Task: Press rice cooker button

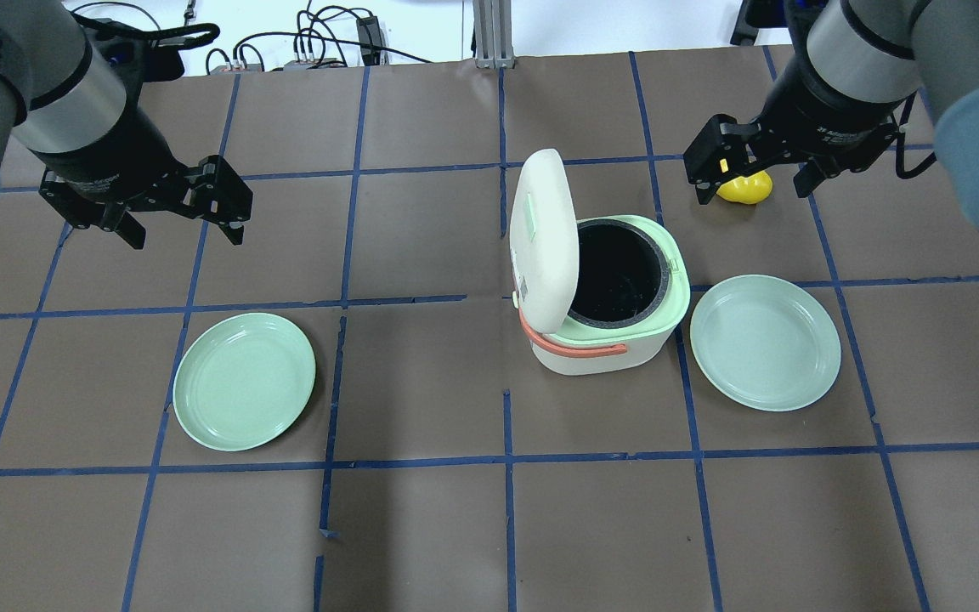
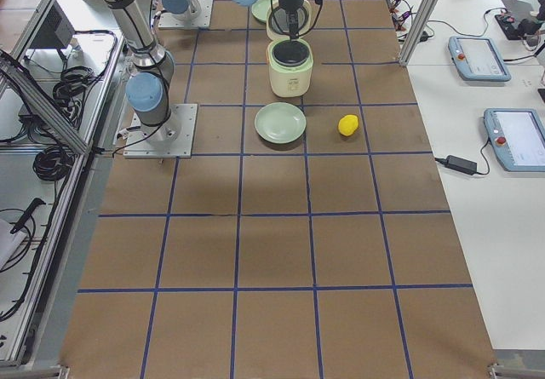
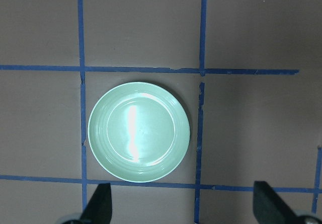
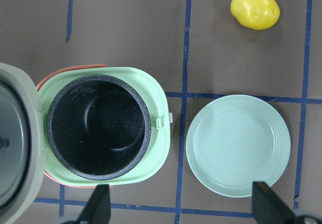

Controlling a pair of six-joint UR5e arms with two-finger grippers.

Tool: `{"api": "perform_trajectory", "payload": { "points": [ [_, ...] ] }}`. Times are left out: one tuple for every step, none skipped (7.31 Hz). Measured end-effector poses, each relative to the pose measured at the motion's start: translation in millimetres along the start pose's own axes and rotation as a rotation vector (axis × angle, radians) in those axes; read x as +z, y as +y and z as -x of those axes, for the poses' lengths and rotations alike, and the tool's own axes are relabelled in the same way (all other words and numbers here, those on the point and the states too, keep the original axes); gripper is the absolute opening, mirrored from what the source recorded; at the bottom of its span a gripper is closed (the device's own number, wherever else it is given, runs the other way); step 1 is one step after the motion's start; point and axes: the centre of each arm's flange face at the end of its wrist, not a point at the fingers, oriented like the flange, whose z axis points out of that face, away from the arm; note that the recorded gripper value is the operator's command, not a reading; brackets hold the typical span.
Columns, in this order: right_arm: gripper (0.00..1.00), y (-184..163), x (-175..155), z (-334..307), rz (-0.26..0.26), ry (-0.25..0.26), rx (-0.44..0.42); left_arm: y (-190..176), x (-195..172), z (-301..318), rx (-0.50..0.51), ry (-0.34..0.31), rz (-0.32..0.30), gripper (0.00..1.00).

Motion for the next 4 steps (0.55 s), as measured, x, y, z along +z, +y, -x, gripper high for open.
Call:
{"api": "perform_trajectory", "payload": {
  "points": [
    [1.00,-0.5,-3.5,0.2,-0.018,0.002,0.001,0.0,0.0,0.0,0.000,0.000,0.000,1.00],
    [1.00,-8.9,-2.5,-0.9,-0.044,0.008,0.000,0.0,0.0,0.0,0.000,0.000,0.000,1.00],
    [1.00,-19.8,1.3,-2.8,-0.065,0.017,0.000,0.0,0.0,0.0,0.000,0.000,0.000,1.00],
    [1.00,-26.1,3.2,-4.6,-0.074,0.021,0.000,0.0,0.0,0.0,0.000,0.000,0.000,1.00]
  ]
}}
